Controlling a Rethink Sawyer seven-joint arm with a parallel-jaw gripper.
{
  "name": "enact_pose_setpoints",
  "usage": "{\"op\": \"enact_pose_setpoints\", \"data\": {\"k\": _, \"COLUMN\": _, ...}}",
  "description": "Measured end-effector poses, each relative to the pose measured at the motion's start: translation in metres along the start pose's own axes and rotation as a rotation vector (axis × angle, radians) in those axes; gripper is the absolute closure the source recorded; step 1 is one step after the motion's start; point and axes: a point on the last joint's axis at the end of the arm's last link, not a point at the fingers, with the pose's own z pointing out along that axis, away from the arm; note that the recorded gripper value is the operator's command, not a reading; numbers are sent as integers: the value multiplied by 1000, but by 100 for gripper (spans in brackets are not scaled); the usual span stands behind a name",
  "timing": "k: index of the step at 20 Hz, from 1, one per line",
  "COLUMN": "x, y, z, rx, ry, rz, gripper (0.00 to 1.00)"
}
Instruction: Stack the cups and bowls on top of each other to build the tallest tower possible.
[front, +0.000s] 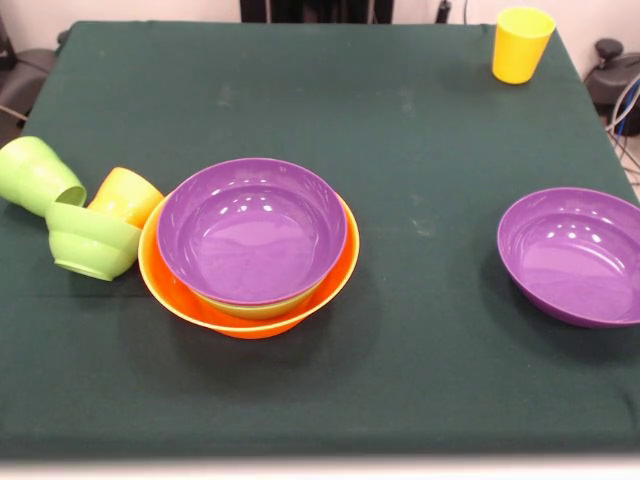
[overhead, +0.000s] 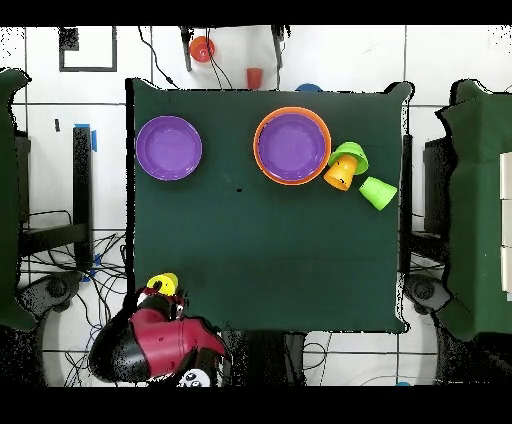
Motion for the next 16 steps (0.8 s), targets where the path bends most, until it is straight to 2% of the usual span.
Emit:
{"op": "enact_pose_setpoints", "data": {"k": 3, "x": -2, "y": -11, "z": 10, "rx": 17, "ry": 13, "rz": 24, "gripper": 0}}
{"op": "enact_pose_setpoints", "data": {"k": 6, "x": -2, "y": -18, "z": 19, "rx": 22, "ry": 7, "rz": 33, "gripper": 0}}
{"op": "enact_pose_setpoints", "data": {"k": 12, "x": 2, "y": -26, "z": 32, "rx": 30, "ry": -4, "rz": 36, "gripper": 0}}
{"op": "enact_pose_setpoints", "data": {"k": 16, "x": 6, "y": -34, "z": 39, "rx": 49, "ry": -2, "rz": 38, "gripper": 0}}
